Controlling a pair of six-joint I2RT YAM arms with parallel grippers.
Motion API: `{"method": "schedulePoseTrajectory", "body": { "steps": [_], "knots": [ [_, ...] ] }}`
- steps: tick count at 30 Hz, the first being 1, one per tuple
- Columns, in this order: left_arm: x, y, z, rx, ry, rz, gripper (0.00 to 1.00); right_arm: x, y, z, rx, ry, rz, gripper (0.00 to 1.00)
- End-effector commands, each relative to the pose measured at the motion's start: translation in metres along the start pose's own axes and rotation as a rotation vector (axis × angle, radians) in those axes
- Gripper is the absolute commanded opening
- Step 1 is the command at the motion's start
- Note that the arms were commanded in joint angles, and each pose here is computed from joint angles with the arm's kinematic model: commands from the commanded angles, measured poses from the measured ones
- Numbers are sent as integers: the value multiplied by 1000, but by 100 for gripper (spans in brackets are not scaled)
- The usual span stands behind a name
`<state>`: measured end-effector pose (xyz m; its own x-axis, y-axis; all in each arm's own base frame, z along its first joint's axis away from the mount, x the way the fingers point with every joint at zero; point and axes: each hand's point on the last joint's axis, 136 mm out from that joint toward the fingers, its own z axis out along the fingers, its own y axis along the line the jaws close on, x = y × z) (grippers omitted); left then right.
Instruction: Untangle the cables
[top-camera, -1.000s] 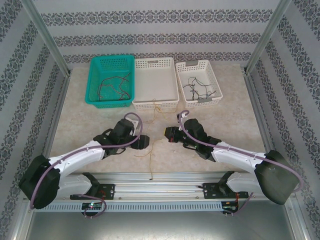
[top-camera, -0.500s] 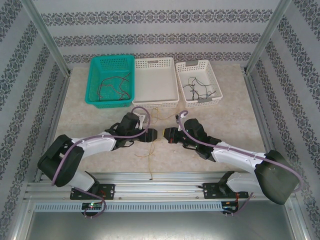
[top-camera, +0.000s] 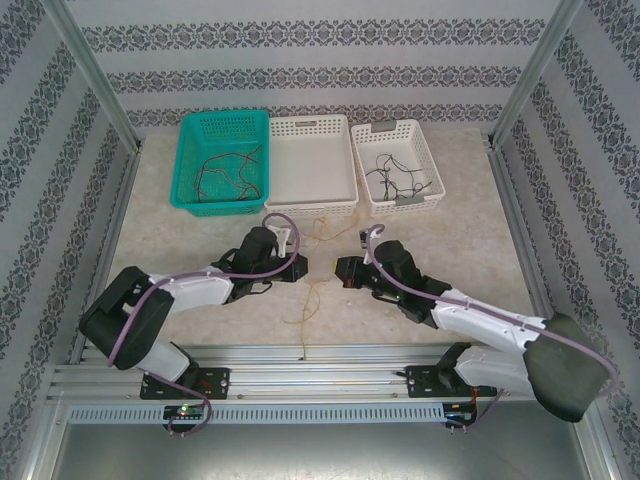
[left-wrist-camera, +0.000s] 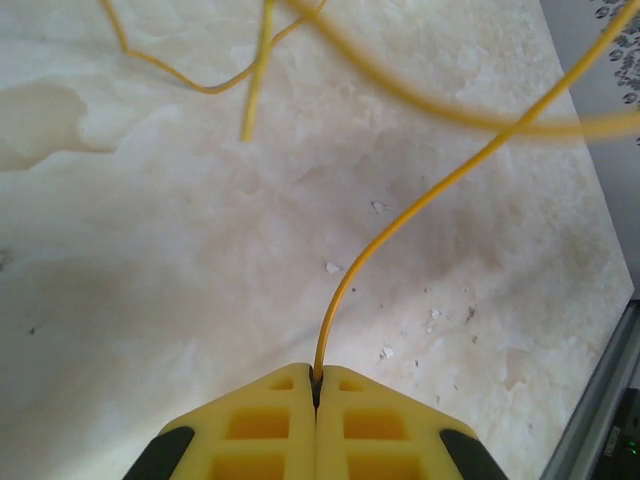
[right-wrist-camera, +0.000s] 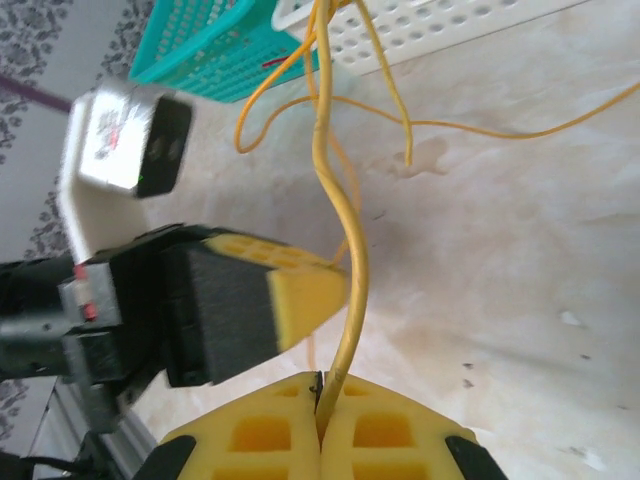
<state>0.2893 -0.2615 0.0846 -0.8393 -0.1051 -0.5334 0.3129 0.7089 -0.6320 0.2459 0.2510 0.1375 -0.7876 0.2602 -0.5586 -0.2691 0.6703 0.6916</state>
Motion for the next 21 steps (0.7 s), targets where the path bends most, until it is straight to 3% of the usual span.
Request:
{"method": "schedulePoseTrajectory", "body": {
  "steps": [1, 8, 16, 21],
  "knots": [
    [7, -1, -23, -10, 2, -15, 0, -3, -46, -14, 156, -49, 73, 0],
    [14, -8, -82, -60, -30, -47, 0, -10, -102, -42, 277, -124, 222, 0],
    [-21, -7, -174, -188, -166, -123, 0, -7, -146, -65, 388, -144, 353, 0],
    [-49, -22, -217, -197, -247, -139, 0, -7, -165, -79, 439, -168, 403, 0]
  ]
}}
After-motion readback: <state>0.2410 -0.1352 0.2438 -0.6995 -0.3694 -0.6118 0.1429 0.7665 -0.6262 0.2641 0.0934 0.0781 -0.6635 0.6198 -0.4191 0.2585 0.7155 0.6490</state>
